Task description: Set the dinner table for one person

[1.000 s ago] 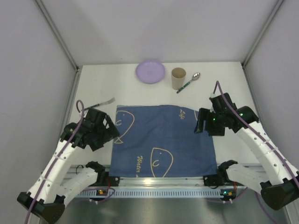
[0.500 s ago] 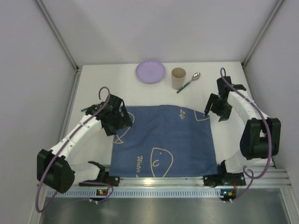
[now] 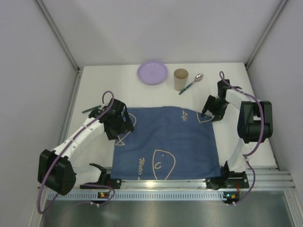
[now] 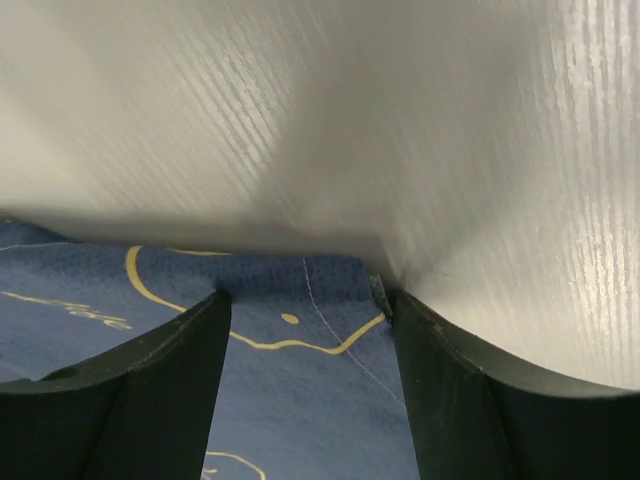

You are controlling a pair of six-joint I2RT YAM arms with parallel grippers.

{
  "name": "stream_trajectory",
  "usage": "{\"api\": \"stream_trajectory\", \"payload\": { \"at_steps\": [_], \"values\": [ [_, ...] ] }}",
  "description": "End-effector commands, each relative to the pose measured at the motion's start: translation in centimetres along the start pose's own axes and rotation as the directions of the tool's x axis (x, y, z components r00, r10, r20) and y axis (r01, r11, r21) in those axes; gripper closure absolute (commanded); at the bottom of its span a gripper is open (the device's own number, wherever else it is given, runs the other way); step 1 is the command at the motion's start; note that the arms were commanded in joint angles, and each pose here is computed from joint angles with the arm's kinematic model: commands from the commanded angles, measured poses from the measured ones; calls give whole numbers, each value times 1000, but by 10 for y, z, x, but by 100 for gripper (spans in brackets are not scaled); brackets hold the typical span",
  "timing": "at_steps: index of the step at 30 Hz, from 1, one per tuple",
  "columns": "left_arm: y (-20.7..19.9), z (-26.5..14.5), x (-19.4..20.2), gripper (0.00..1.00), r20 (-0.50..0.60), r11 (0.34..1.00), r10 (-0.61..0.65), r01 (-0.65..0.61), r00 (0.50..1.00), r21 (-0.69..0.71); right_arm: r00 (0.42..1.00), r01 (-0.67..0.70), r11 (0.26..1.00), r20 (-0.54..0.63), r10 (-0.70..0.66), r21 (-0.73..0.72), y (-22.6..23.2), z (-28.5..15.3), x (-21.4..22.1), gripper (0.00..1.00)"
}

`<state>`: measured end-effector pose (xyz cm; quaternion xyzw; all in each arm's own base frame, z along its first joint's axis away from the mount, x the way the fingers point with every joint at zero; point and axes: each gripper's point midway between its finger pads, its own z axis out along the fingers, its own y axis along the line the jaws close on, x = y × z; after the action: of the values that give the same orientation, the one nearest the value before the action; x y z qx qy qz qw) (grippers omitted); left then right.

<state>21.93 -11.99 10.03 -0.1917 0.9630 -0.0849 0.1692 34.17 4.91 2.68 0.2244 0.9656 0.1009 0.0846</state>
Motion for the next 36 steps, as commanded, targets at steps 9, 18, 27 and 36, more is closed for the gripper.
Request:
{"api": "stream_trajectory", "payload": {
  "at_steps": [9,18,27,36],
  "values": [
    [5,-6,-6,11,24,999,39,-39,999,-23,996,-83,976,-4,84,-201,27,31,-20,81],
    [-1,-1,-6,13,2,999,46,-45,999,-15,978,170,928,175,-117,-331,87,-52,-18,100],
    [-4,10,-1,14,-16,1000,30,-30,999,8,834,436,869,468,-292,-234,123,-161,19,100],
    [-8,9,1,14,-26,999,28,-27,999,34,909,258,951,292,-299,172,36,-85,4,0]
  ]
}}
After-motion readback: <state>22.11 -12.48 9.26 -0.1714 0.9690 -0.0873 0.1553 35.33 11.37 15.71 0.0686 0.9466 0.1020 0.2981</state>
